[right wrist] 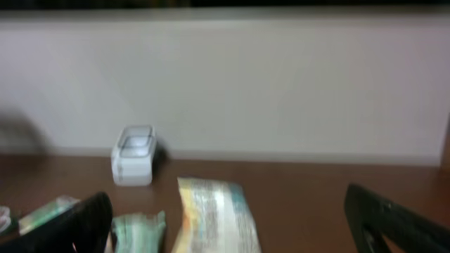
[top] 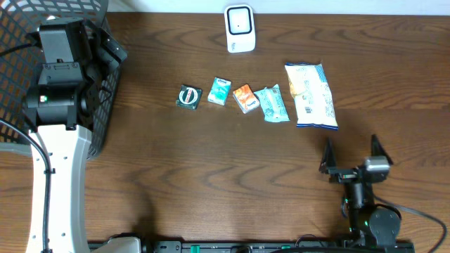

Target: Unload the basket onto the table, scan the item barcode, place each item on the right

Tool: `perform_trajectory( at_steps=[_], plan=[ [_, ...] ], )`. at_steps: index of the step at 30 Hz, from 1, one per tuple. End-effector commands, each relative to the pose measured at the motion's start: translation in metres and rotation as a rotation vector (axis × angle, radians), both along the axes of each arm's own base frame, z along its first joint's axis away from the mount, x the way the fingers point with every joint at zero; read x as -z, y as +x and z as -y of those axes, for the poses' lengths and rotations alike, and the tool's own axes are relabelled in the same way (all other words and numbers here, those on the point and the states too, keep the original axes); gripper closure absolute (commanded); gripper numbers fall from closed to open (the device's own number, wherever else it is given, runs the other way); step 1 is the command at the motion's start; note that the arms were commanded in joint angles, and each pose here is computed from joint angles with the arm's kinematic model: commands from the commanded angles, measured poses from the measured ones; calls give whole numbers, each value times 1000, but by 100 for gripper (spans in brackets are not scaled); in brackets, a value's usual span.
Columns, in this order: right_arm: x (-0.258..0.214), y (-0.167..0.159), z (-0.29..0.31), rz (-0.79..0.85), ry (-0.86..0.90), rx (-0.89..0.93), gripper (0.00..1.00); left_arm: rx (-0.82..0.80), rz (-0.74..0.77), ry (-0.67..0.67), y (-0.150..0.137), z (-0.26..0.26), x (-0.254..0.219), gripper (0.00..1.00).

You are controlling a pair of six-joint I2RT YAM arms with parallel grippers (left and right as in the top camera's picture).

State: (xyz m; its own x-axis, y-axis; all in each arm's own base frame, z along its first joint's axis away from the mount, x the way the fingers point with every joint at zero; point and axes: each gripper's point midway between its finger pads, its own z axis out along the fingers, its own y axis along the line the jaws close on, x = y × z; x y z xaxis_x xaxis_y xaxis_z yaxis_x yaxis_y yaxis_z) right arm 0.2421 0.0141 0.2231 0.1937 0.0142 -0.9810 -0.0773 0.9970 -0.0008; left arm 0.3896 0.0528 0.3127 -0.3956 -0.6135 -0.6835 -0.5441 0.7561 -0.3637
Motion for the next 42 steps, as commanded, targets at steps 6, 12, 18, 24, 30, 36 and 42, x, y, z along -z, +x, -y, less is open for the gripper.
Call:
perform_trajectory(
  at_steps=[6, 12, 18, 24, 30, 36, 42],
  plan=[
    [-118, -67, -28, 552, -4, -187, 1, -12, 5, -9, -2, -1, -2, 2],
    [-177, -106, -26, 775, -75, -143, 1, -12, 5, -9, -2, -1, -2, 2],
    [-214, -61, -63, 607, -395, -231, 1, -12, 4, -9, -2, -1, -2, 2],
    [-208, 46, -91, 223, -485, -447, 1, -12, 4, -9, -2, -1, -2, 2],
    [-159, 132, -90, -255, -425, -541, 1, -12, 5, -9, -2, -1, -2, 2],
    [-88, 180, -76, -684, -367, -530, 1, -12, 4, -9, -2, -1, -2, 2],
    [-2, 181, -85, -1042, -99, -592, 1, -12, 5, -9, -2, -1, -2, 2]
  ],
)
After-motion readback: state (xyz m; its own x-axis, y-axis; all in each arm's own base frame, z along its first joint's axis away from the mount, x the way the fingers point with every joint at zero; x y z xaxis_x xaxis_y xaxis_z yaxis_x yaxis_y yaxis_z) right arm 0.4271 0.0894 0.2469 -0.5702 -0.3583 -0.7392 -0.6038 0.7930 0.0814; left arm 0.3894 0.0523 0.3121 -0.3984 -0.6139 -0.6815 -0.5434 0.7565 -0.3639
